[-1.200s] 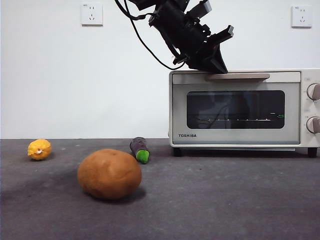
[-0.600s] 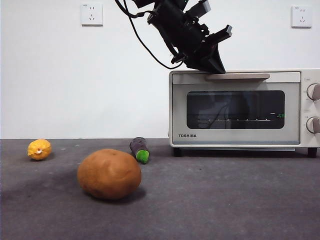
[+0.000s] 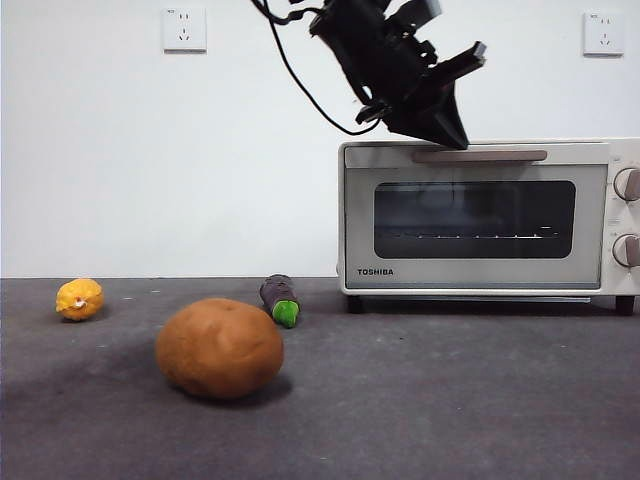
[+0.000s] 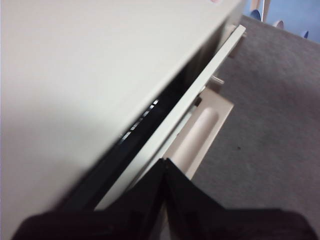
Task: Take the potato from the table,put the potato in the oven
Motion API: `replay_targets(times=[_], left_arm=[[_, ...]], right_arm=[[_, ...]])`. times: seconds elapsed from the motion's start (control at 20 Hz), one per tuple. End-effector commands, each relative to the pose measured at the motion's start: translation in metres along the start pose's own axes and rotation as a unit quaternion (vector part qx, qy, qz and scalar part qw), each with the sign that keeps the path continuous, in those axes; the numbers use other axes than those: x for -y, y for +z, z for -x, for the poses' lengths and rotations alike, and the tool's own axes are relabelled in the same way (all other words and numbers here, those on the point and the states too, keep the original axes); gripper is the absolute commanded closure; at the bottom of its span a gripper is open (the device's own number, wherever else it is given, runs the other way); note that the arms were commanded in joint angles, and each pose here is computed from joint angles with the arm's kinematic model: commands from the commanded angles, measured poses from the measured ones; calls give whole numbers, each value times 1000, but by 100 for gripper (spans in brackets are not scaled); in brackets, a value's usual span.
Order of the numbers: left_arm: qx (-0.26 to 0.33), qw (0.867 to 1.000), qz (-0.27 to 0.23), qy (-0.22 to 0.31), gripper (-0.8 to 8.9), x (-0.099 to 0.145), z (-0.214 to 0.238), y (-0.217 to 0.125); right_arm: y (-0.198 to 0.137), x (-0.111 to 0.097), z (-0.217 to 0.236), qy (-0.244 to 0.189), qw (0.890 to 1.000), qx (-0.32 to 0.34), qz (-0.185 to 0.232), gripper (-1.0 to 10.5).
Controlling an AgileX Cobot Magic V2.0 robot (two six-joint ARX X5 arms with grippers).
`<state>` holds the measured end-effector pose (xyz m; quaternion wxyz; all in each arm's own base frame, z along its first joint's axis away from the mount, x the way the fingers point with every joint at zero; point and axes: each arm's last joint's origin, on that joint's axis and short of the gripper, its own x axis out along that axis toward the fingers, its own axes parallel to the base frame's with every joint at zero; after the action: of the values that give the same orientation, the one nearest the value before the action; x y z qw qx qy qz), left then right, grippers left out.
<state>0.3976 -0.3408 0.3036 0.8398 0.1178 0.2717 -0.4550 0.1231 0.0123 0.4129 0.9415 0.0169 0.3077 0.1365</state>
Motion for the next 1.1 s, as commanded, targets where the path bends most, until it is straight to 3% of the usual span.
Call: replay_targets(times=[0.05, 0.7, 1.1], left_arm=[[-95, 995, 18, -2, 821, -1, -35, -40], [-148, 988, 37, -2, 820, 13, -38, -49], [-178, 983, 37, -3, 820, 34, -42, -53]], right_arm=[[-1, -1, 4, 1, 1000, 6, 5, 946], [-15, -9, 35, 0, 999, 47, -6, 945], [-23, -10, 40, 0, 999, 33, -19, 944]])
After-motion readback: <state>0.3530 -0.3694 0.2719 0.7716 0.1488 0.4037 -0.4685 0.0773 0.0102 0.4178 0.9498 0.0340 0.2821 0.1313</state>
